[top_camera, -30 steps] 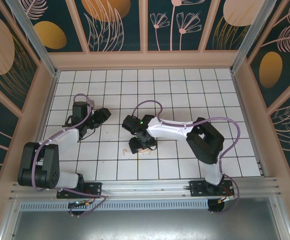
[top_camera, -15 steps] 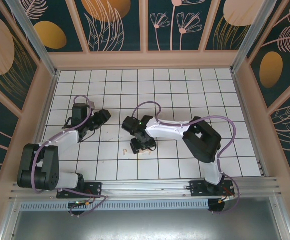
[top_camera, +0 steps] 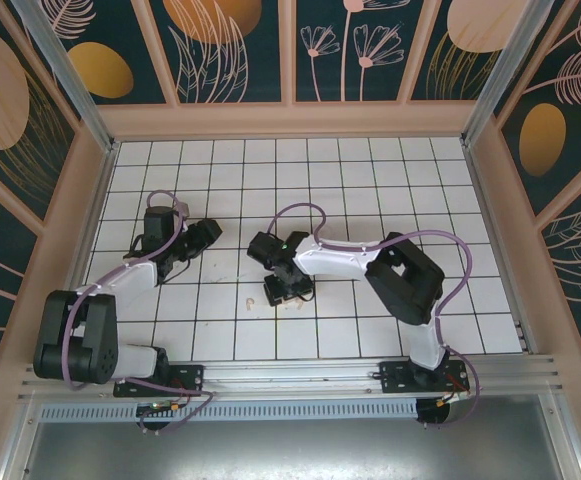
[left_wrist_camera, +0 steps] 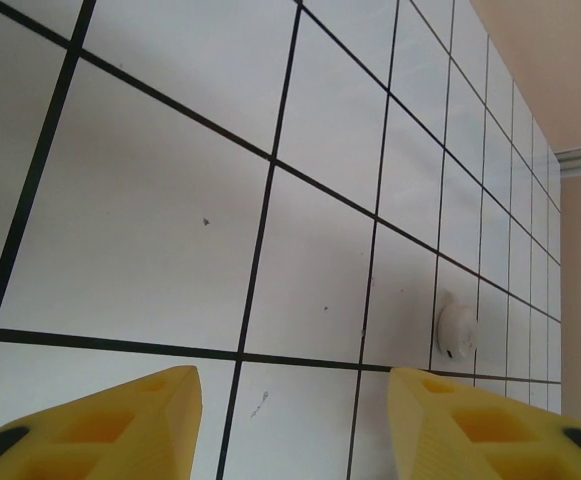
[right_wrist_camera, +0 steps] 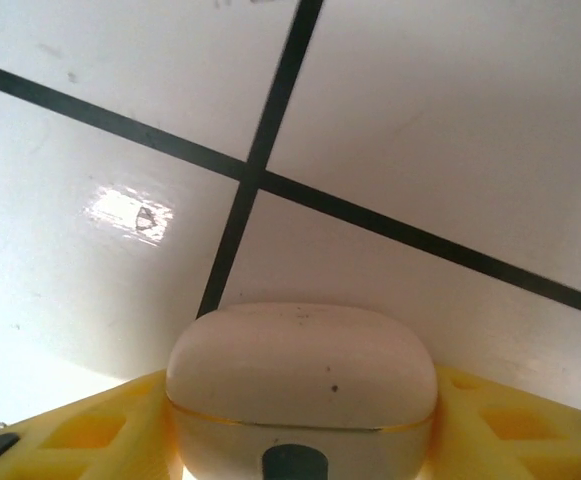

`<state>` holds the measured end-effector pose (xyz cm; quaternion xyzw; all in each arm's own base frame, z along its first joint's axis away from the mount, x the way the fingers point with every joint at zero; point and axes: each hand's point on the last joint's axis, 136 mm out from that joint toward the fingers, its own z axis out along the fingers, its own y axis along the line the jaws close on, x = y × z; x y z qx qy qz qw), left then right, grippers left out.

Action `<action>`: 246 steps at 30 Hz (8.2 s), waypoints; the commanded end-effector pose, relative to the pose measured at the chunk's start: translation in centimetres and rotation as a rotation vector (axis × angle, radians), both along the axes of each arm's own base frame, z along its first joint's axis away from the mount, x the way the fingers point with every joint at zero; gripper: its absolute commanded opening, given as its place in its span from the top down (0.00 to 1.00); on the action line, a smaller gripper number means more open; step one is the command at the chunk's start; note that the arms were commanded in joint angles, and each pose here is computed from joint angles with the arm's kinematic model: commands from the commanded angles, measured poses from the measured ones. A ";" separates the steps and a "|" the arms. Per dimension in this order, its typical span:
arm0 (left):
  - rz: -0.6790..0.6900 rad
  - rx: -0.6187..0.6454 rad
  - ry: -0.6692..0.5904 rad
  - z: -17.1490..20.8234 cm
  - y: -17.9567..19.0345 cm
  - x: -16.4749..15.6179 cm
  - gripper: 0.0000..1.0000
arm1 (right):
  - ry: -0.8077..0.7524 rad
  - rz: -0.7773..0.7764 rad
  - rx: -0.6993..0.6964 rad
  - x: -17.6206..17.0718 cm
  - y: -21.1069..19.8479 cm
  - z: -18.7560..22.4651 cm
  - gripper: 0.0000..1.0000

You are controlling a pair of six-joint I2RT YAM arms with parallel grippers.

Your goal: Insert wireless bluetooth earbuds into charging case

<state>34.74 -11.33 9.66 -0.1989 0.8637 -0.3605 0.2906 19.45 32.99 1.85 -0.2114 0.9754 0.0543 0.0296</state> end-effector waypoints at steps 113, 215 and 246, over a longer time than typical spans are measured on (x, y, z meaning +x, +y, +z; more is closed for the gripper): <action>-0.862 -0.426 -1.333 25.4 -14.9 -16.4 0.80 | -0.672 0.802 1.468 -2.9 -0.8 35.9 0.66; -0.590 0.113 -0.825 11.2 -11.6 -4.7 0.82 | -0.227 -0.197 0.492 5.6 -7.7 16.4 0.51; -0.514 0.134 -0.784 10.4 -10.1 -4.3 0.82 | 0.188 -0.366 0.161 -2.0 -2.6 0.8 0.62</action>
